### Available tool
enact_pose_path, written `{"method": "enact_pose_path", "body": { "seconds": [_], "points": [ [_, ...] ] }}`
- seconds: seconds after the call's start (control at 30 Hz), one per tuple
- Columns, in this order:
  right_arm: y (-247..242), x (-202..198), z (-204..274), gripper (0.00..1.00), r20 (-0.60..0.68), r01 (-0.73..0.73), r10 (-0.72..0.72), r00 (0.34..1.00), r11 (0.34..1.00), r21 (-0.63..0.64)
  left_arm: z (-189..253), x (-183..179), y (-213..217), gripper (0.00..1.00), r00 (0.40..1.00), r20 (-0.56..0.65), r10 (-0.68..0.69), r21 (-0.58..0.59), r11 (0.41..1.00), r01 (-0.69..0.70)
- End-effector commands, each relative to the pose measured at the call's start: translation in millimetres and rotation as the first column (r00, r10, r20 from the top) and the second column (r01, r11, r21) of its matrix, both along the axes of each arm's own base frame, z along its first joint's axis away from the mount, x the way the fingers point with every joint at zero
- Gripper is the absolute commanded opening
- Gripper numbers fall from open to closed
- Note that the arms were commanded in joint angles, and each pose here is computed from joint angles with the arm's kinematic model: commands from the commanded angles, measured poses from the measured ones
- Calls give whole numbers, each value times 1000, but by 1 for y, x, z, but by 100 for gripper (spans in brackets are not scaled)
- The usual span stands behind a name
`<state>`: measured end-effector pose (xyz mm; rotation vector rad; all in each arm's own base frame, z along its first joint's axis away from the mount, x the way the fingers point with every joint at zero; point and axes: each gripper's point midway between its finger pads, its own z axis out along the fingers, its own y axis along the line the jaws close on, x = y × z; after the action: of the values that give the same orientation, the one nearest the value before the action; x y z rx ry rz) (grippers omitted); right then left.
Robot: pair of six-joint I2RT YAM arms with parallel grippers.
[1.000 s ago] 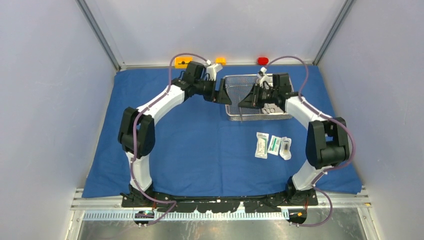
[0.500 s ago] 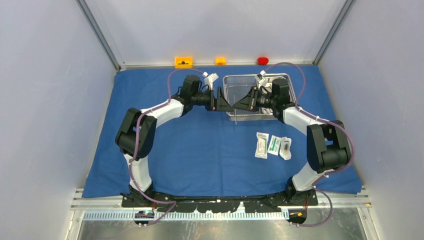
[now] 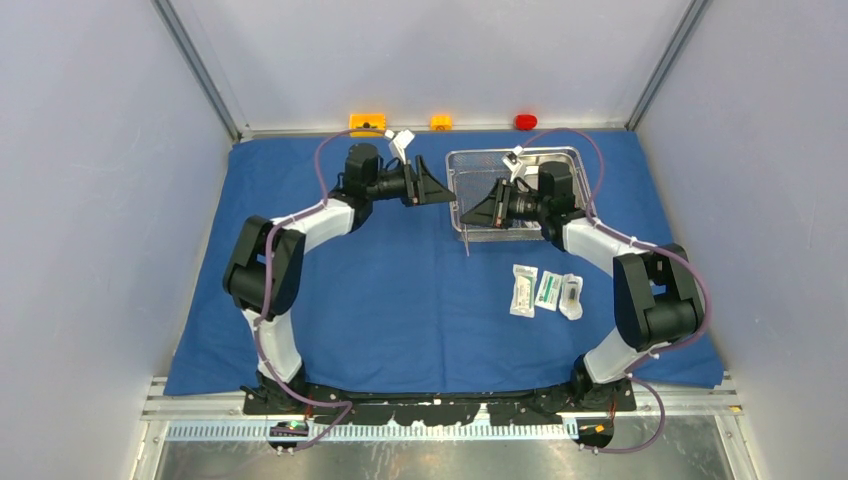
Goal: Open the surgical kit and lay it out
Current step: Place the medical item in the surgical kit.
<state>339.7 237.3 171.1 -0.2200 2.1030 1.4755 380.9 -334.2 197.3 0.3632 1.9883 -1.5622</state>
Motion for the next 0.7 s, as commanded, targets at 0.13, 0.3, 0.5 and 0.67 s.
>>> {"method": "enact_pose_path", "body": {
  "seconds": [0.13, 0.3, 0.5, 0.67],
  "points": [
    [8, -2, 24, 0, 93, -33, 29, 995, 999, 41, 12, -2, -8, 68, 998, 36, -49, -73, 996, 51],
    [10, -1, 23, 0, 81, -35, 30, 996, 998, 53, 9, -1, -10, 62, 998, 23, -51, -85, 995, 53],
    [12, -1, 20, 0, 57, -34, 30, 998, 997, 68, 8, -1, -14, 52, 998, 4, -67, -105, 992, 67],
    [13, 0, 19, 0, 51, -32, 29, 998, 997, 73, 8, -5, -19, 47, 996, -7, -88, -121, 989, 87]
  ]
}}
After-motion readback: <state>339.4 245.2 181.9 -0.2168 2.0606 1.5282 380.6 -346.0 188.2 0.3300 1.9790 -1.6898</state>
